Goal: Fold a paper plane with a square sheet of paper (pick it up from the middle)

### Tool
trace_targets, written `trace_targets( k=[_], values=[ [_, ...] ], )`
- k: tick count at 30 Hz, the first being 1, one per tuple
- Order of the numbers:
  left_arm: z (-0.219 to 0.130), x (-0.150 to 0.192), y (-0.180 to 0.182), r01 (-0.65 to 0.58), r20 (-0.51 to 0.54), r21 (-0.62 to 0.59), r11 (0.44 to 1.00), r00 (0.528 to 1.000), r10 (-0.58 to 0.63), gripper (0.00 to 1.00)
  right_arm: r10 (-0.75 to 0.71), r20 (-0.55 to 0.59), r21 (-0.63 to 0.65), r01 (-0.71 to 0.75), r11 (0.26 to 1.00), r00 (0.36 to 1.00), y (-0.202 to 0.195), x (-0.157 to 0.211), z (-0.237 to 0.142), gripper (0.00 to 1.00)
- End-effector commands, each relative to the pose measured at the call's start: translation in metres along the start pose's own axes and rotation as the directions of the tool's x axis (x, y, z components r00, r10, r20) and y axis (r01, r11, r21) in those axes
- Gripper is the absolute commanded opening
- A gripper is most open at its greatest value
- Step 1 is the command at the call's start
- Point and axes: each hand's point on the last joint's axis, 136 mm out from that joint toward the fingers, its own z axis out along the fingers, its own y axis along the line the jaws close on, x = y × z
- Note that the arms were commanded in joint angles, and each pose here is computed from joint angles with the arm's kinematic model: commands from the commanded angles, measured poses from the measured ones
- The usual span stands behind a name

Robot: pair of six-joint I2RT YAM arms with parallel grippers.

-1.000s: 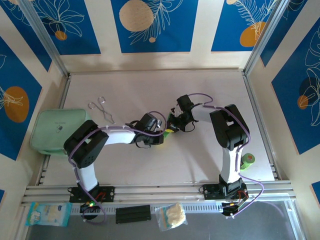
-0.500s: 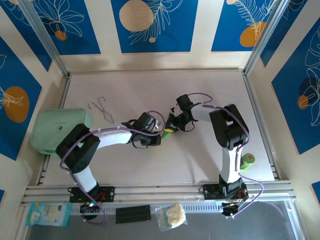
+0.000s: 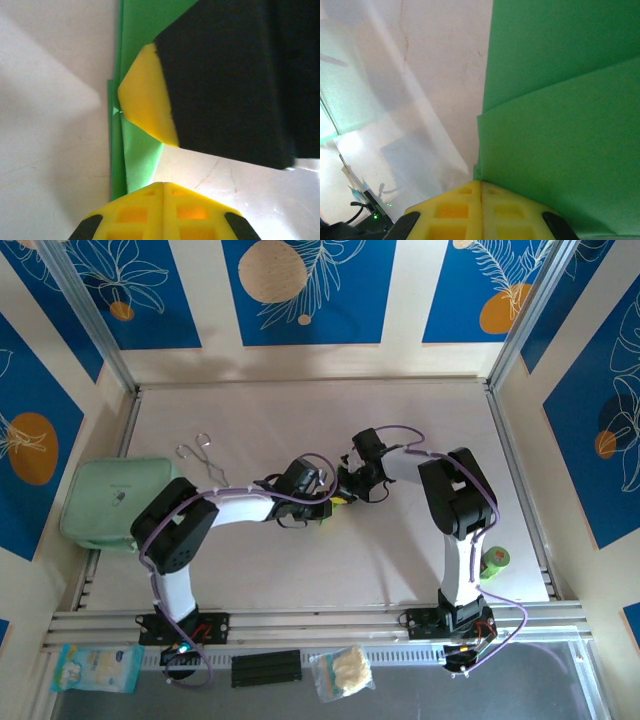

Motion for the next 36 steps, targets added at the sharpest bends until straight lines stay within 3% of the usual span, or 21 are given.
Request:
trace_targets(
  k=[1, 9, 15, 20, 31, 36],
  values=[
    [0.004, -0.012, -0.001, 0.021, 0.025, 0.001, 1.000, 0.999, -0.021, 0.00, 0.058, -0.020, 0.084, -0.056, 0.995, 0.998, -0.026, 0.004, 0.012, 0.06],
    [0.011, 0.005, 0.027, 0.042, -0.010, -0.086, 0.995, 0.999, -0.043, 0.00, 0.025, 0.001, 0.031, -0.025, 0.999, 1.000, -0.009, -0.004, 0.001, 0.07],
    [0.011, 0.018, 0.037, 0.064, -0.027, -0.100, 0.993, 0.997, -0.067, 0.00, -0.049, 0.077, -0.021, 0.051, 0.999, 0.996, 0.011, -0.024, -0.022, 0.07],
    [0.010, 0.018, 0.036, 0.066, -0.030, -0.089, 0.994, 0.997, -0.069, 0.00, -0.054, 0.102, -0.008, 0.055, 0.998, 0.993, 0.006, -0.036, -0.027, 0.08],
    [-0.002, -0.010, -0.001, 0.038, 0.019, 0.027, 0.999, 0.999, -0.039, 0.00, 0.015, 0.076, 0.070, -0.020, 0.997, 0.997, -0.024, -0.034, -0.016, 0.07],
    [-0.002, -0.029, -0.005, 0.029, 0.062, 0.025, 0.999, 0.998, -0.031, 0.03, 0.029, 0.047, 0.077, -0.032, 0.997, 0.998, -0.030, -0.027, -0.008, 0.07]
  ],
)
